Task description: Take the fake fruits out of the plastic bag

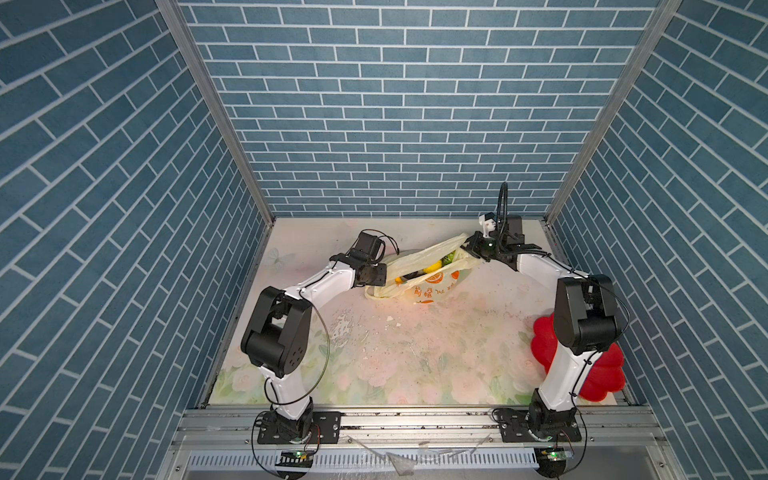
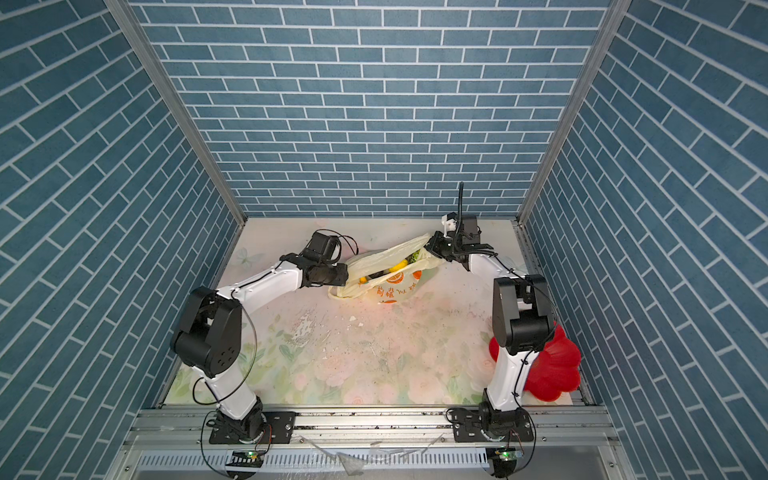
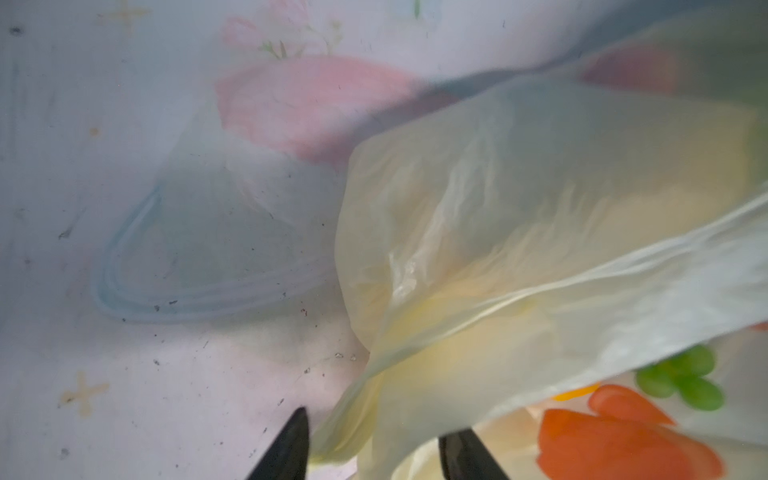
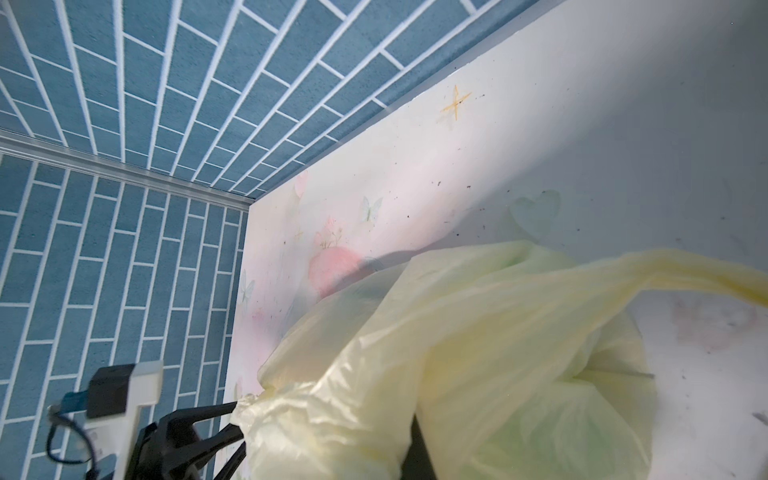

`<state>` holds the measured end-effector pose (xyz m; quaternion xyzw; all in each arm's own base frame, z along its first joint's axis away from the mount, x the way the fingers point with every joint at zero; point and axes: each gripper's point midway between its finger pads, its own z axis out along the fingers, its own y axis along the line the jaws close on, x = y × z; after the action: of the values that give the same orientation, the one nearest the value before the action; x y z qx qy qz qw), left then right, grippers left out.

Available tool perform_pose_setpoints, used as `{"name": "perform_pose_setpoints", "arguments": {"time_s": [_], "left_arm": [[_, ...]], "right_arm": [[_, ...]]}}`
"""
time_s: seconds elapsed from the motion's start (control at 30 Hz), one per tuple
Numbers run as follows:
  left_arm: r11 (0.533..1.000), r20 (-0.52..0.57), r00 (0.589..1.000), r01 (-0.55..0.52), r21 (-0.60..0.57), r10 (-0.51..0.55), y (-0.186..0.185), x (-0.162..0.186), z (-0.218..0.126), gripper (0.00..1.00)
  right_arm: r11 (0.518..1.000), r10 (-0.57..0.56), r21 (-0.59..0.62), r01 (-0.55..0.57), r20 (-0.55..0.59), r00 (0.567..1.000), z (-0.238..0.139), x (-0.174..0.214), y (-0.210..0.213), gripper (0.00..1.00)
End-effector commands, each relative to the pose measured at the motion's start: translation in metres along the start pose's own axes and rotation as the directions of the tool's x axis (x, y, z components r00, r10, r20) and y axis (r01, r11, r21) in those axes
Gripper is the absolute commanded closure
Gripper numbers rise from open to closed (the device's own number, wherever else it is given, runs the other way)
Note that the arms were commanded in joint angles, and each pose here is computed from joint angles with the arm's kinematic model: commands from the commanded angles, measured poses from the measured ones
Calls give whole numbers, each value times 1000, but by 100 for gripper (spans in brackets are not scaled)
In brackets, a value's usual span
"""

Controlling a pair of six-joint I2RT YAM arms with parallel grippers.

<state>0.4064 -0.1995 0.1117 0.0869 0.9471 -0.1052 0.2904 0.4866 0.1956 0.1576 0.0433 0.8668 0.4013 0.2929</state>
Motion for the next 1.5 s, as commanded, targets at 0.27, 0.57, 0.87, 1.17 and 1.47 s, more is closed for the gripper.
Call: {"name": "perform_pose_setpoints", "arguments": {"time_s": [0.27, 0.57, 0.87, 1.17, 1.47], "left_arm": [[981, -83, 982, -174, -87, 167, -4, 18, 13, 20], [984, -148, 979, -155, -85, 141, -5, 21, 45, 48], [993, -56, 991, 119, 11, -119, 19, 13, 31, 100], [911, 59, 913, 394, 120, -403, 67, 13, -14, 100], [937, 33, 942, 327, 124, -333, 31, 15, -17, 100]], "right_arm": [[997, -69, -23, 70, 21, 997, -2, -15, 22, 100], [997, -65, -33, 66, 8, 998, -2, -11, 21, 100], [995, -96, -35, 97, 5, 995, 3, -20, 12, 100], [970, -228, -100, 222, -49, 972, 26, -6, 45, 97], [902, -246, 360, 238, -24, 969, -25, -13, 11, 36]]}}
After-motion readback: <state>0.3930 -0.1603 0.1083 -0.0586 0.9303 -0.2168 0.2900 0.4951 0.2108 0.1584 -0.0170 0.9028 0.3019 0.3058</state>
